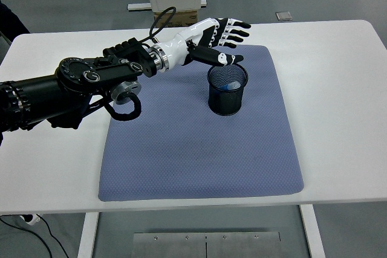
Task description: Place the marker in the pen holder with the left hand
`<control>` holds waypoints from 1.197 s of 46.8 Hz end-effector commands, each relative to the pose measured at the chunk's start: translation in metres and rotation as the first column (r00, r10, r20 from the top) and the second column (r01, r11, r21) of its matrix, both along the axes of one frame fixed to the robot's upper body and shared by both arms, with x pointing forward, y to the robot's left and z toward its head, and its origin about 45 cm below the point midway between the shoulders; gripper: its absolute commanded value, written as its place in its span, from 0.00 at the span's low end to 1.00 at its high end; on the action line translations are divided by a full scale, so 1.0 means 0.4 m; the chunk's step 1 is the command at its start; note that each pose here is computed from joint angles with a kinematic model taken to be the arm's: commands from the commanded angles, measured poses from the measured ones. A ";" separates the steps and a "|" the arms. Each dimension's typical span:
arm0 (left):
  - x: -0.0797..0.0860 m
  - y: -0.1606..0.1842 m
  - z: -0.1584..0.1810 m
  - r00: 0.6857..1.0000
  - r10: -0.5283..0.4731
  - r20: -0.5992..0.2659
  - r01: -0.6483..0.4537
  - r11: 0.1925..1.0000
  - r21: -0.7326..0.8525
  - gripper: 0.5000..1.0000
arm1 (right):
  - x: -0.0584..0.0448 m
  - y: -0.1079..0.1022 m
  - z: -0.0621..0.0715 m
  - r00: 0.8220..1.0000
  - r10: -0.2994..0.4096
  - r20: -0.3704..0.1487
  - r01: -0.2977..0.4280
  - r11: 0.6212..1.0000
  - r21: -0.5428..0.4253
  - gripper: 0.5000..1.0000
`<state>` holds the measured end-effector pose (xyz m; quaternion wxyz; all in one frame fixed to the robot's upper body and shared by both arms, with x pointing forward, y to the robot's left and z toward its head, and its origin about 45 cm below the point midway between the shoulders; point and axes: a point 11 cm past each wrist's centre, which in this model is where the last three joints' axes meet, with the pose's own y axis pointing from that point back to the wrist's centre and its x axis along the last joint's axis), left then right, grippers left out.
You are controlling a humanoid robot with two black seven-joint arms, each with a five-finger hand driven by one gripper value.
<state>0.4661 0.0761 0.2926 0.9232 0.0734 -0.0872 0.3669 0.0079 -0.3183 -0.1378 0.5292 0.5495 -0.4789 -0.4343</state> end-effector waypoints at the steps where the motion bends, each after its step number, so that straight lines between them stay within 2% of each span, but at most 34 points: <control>1: 0.020 0.019 0.042 0.999 0.037 0.007 -0.036 0.998 -0.059 0.99 | 0.000 0.000 0.000 1.000 0.000 0.000 0.000 1.000 0.000 1.00; 9: 0.050 0.075 0.098 0.994 0.109 0.015 -0.105 0.982 -0.158 1.00 | 0.000 0.000 0.000 1.000 0.000 0.000 0.000 1.000 0.000 1.00; 15: 0.069 0.175 0.091 0.979 0.202 -0.019 -0.201 0.952 -0.230 1.00 | 0.000 0.000 0.000 1.000 0.000 0.000 0.000 1.000 0.000 1.00; 20: 0.075 0.275 0.063 0.956 0.287 -0.060 -0.292 0.916 -0.275 1.00 | 0.000 0.000 0.000 1.000 0.000 0.000 0.000 1.000 0.000 1.00; 26: 0.073 0.439 0.027 0.908 0.406 -0.106 -0.418 0.853 -0.313 1.00 | 0.000 0.000 0.000 1.000 0.000 0.000 0.000 1.000 0.000 1.00; 33: 0.042 0.616 -0.036 0.847 0.506 -0.164 -0.530 0.783 -0.325 1.00 | 0.000 0.000 0.000 1.000 0.000 0.000 0.000 1.000 0.000 1.00; 42: -0.034 0.804 -0.133 0.739 0.633 -0.229 -0.673 0.680 -0.292 1.00 | 0.000 0.000 0.000 1.000 0.000 0.000 0.000 1.000 0.000 1.00; 45: -0.048 0.831 -0.147 0.724 0.646 -0.243 -0.690 0.660 -0.297 1.00 | 0.000 0.000 0.000 1.000 0.000 0.000 0.000 1.000 0.000 1.00; 46: -0.066 0.861 -0.166 0.705 0.659 -0.262 -0.708 0.636 -0.307 1.00 | 0.000 0.000 0.000 1.000 0.000 0.000 0.000 1.000 0.000 1.00; 56: -0.104 0.924 -0.193 0.652 0.696 -0.299 -0.756 0.568 -0.325 1.00 | 0.000 0.000 0.000 1.000 0.000 0.000 0.000 1.000 0.000 1.00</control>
